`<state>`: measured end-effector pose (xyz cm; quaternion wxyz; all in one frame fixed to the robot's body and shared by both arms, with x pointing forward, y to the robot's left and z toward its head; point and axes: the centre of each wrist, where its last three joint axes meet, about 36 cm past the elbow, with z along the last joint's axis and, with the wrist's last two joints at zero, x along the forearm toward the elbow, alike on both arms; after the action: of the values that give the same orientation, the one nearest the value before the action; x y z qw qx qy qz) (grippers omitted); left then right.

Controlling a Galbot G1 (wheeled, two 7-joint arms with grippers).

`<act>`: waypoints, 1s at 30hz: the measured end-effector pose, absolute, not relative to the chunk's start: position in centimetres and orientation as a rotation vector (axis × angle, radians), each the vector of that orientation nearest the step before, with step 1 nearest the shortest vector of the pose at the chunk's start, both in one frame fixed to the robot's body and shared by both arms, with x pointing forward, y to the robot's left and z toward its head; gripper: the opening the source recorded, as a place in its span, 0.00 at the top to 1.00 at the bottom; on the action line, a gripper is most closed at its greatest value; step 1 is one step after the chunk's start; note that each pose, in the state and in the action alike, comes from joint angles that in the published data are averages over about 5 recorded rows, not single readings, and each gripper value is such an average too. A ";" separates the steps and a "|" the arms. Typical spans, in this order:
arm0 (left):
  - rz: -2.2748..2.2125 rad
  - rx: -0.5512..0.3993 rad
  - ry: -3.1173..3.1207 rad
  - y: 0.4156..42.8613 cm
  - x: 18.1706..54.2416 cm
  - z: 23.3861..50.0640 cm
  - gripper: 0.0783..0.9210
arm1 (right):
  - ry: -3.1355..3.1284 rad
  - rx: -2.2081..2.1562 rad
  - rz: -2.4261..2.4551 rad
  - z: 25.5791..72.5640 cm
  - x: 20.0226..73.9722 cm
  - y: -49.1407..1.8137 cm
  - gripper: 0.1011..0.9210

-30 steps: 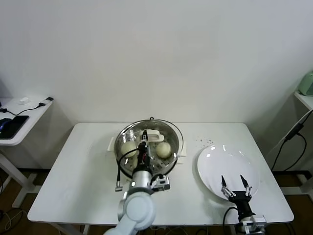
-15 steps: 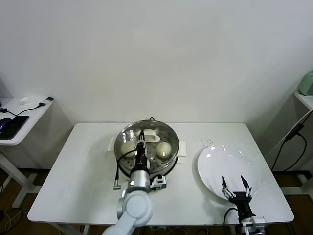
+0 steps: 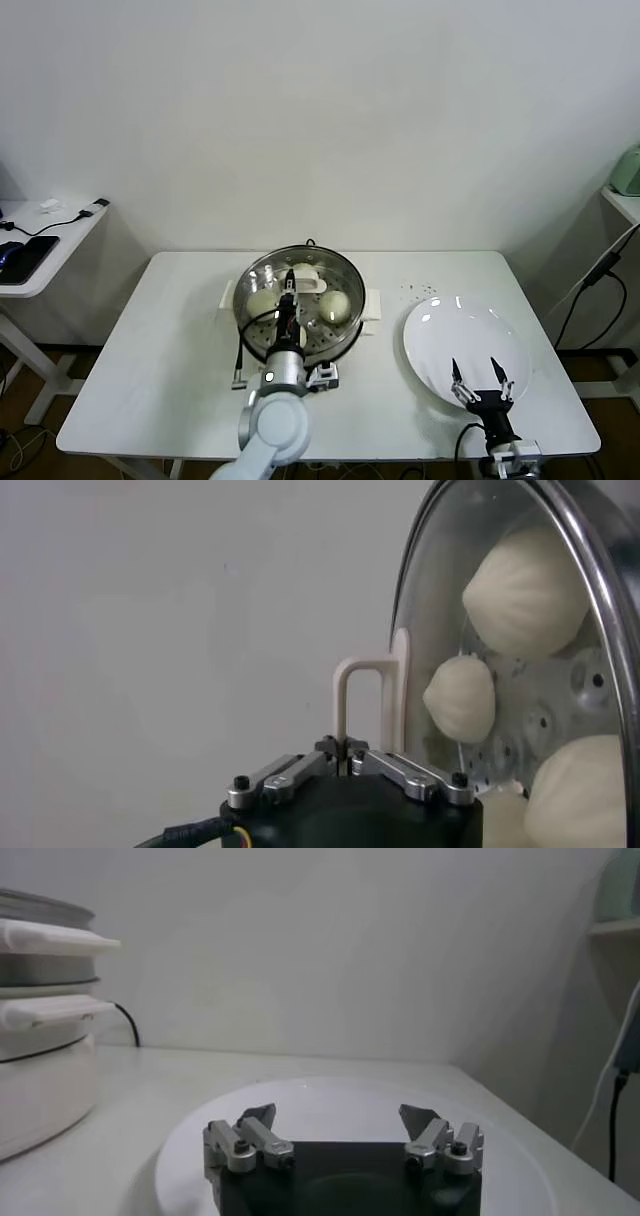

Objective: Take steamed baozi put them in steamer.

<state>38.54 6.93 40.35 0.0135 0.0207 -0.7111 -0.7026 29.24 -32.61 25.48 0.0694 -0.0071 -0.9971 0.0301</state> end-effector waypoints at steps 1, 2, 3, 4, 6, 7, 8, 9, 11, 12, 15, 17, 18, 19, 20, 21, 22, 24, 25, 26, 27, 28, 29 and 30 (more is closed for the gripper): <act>-2.187 0.064 -2.217 6.9 38.5 40.3 0.94 | -3.002 -0.021 0.091 25.5 29.3 -32.6 0.12; -2.185 0.064 -2.219 6.9 38.6 40.3 0.93 | -3.003 -0.021 0.091 25.5 29.3 -32.6 0.12; -2.184 0.063 -2.221 6.9 38.6 40.2 0.92 | -3.004 -0.021 0.092 25.5 29.4 -32.6 0.12; -2.183 0.063 -2.222 7.0 38.6 40.2 0.90 | -3.005 -0.021 0.092 25.5 29.4 -32.5 0.12; -2.181 0.062 -2.225 7.1 38.7 40.2 0.85 | -3.007 -0.021 0.092 25.5 29.4 -32.5 0.12; -2.179 0.060 -2.227 7.2 38.7 40.2 0.81 | -3.008 -0.020 0.092 25.5 29.5 -32.5 0.12; -2.177 0.057 -2.230 7.3 38.7 40.3 0.78 | -3.009 -0.018 0.092 25.6 29.5 -32.5 0.12; -2.174 0.054 -2.235 7.3 38.7 40.3 0.75 | -3.010 -0.017 0.092 25.6 29.5 -32.5 0.12; -2.161 0.042 -2.249 7.4 38.5 40.5 0.68 | -3.011 -0.014 0.093 25.6 29.6 -32.5 0.12; -2.152 0.035 -2.259 7.5 38.4 40.6 0.64 | -3.011 -0.013 0.093 25.6 29.6 -32.5 0.12; -2.114 0.009 -2.298 7.7 38.0 41.2 0.54 | -3.009 -0.008 0.093 25.6 29.6 -32.5 0.12; -2.084 -0.009 -2.334 8.0 37.7 41.8 0.47 | -3.008 -0.005 0.092 25.6 29.7 -32.4 0.12; -2.067 -0.019 -2.357 8.2 37.5 42.1 0.44 | -3.008 -0.005 0.091 25.6 29.7 -32.4 0.12; -2.050 -0.029 -2.381 8.3 37.3 42.4 0.40 | -3.008 -0.005 0.090 25.6 29.8 -32.4 0.12; -2.032 -0.039 -2.409 8.5 37.1 42.7 0.37 | -3.008 -0.005 0.088 25.6 29.9 -32.3 0.12; -2.013 -0.050 -2.439 8.8 36.9 43.1 0.34 | -3.008 -0.006 0.086 25.6 29.9 -32.2 0.12; -1.992 -0.062 -2.470 9.0 36.7 43.4 0.29 | -3.008 -0.007 0.084 25.6 30.0 -32.2 0.12; -1.944 -0.090 -2.536 9.6 36.2 44.0 0.23 | -3.007 -0.009 0.081 25.6 30.1 -32.0 0.12; -1.916 -0.105 -2.570 9.9 36.0 44.2 0.20 | -3.006 -0.009 0.080 25.6 30.2 -32.0 0.12; -1.883 -0.124 -2.607 10.2 35.7 44.4 0.17 | -3.003 -0.008 0.080 25.6 30.2 -31.9 0.12; -1.846 -0.143 -2.644 10.6 35.4 44.7 0.15 | -3.001 -0.007 0.079 25.6 30.2 -31.8 0.12; -1.804 -0.164 -2.683 11.0 35.0 44.9 0.13 | -3.000 -0.005 0.079 25.6 30.2 -31.8 0.12; -1.757 -0.185 -2.723 11.3 34.7 45.0 0.13 | -2.999 -0.004 0.079 25.6 30.2 -31.7 0.12; -1.703 -0.208 -2.764 11.7 34.5 45.2 0.12 | -2.999 -0.002 0.079 25.6 30.2 -31.7 0.12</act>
<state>34.46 11.74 45.18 -0.0557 -0.0638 -0.8483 -0.5227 30.24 -31.66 25.56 0.0707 -0.0008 -0.9972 0.0262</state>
